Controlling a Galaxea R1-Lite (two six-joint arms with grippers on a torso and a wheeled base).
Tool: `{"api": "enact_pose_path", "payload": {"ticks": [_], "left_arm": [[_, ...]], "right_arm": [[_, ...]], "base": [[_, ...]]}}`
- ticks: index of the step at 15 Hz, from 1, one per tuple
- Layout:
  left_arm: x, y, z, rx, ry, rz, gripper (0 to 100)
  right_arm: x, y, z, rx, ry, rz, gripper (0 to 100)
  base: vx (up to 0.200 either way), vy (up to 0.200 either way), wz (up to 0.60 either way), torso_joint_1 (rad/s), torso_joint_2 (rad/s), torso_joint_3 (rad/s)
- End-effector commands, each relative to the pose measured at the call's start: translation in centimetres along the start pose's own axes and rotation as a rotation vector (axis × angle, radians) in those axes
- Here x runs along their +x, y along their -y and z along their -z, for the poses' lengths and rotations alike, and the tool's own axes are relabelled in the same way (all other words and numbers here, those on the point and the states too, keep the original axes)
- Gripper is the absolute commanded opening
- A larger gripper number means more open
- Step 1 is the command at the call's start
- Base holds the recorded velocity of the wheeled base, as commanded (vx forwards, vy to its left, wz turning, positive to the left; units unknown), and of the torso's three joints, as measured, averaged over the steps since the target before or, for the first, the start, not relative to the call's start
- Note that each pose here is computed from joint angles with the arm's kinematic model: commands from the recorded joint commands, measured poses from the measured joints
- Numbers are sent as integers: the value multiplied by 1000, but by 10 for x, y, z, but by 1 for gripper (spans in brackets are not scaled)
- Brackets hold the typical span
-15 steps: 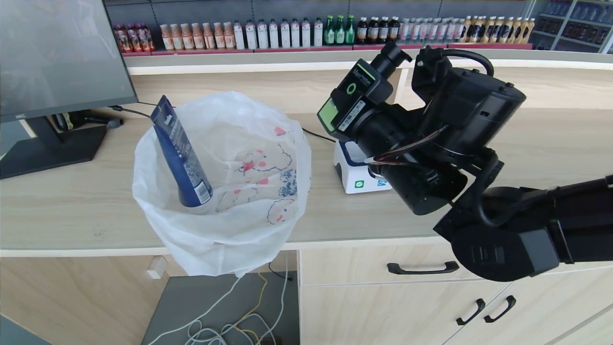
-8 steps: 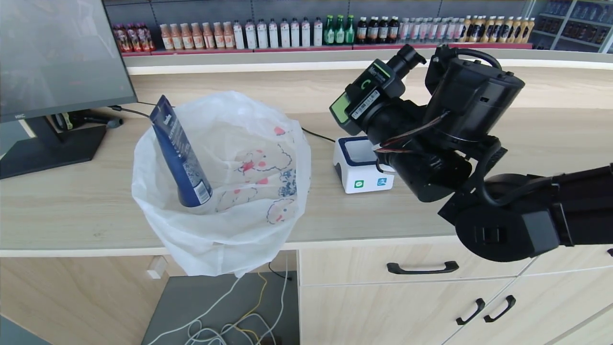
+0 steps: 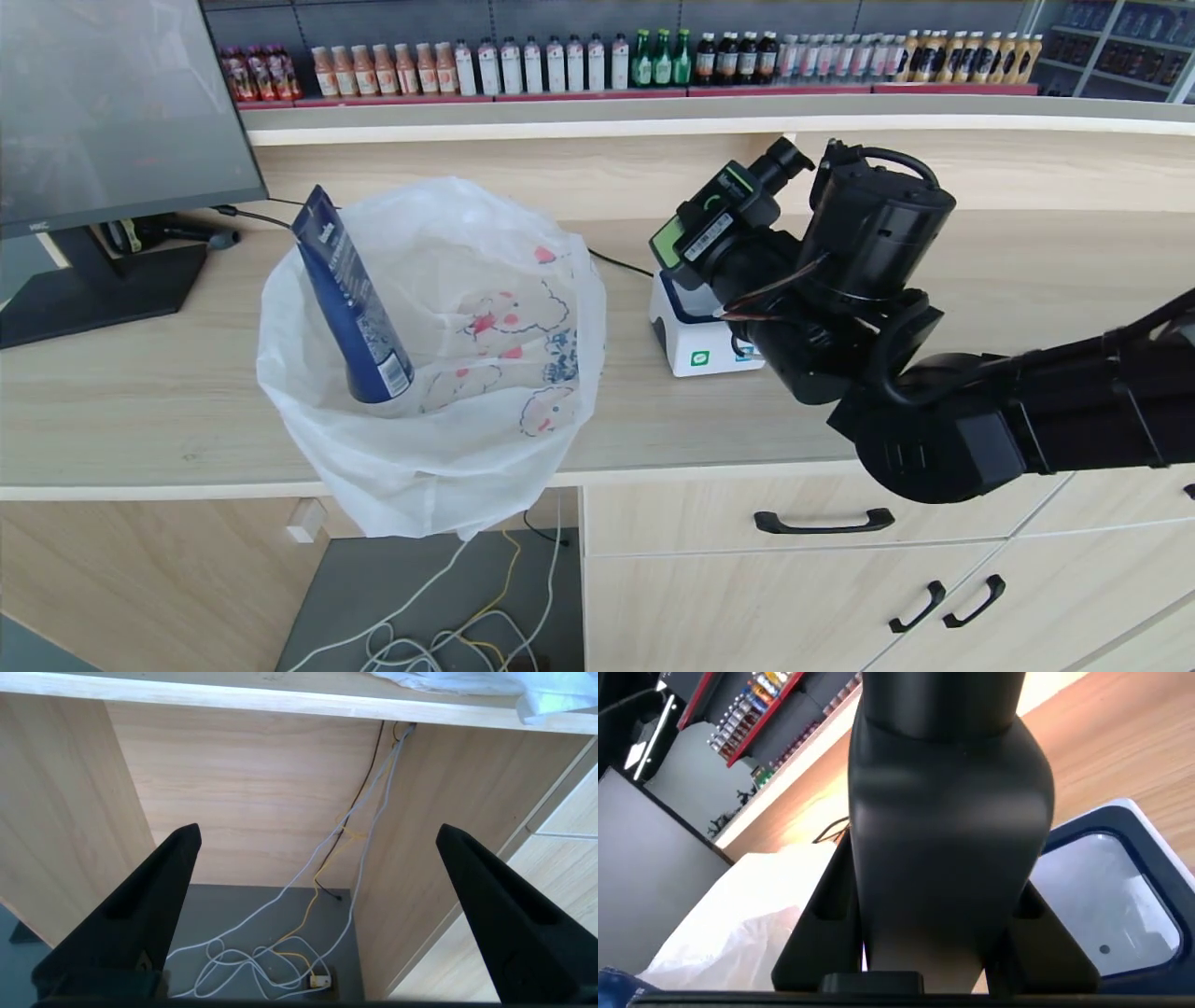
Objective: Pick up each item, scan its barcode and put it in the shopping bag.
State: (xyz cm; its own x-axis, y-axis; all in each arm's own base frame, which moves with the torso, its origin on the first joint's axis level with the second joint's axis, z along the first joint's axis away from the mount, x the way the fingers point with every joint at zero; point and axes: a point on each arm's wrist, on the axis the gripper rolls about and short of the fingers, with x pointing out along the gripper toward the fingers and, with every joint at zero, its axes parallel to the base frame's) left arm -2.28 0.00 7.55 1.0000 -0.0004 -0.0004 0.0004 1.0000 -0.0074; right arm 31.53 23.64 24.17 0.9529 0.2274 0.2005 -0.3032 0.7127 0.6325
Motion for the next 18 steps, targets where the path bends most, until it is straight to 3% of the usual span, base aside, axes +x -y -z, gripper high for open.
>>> {"api": "enact_pose_path", "payload": {"ticks": [1,11,18], "left_arm": [[0,0,0,0,0,1,100],[0,0,0,0,0,0,100],[0,0,0,0,0,0,100]], "right_arm": [[3,6,9,-2,-16,15,0],[10,31,13,18,-21,81,0],[9,34,14,24,-25,89,0]], "base": [[0,0,0,0,0,0],[0,0,0,0,0,0],[0,0,0,0,0,0]]}}
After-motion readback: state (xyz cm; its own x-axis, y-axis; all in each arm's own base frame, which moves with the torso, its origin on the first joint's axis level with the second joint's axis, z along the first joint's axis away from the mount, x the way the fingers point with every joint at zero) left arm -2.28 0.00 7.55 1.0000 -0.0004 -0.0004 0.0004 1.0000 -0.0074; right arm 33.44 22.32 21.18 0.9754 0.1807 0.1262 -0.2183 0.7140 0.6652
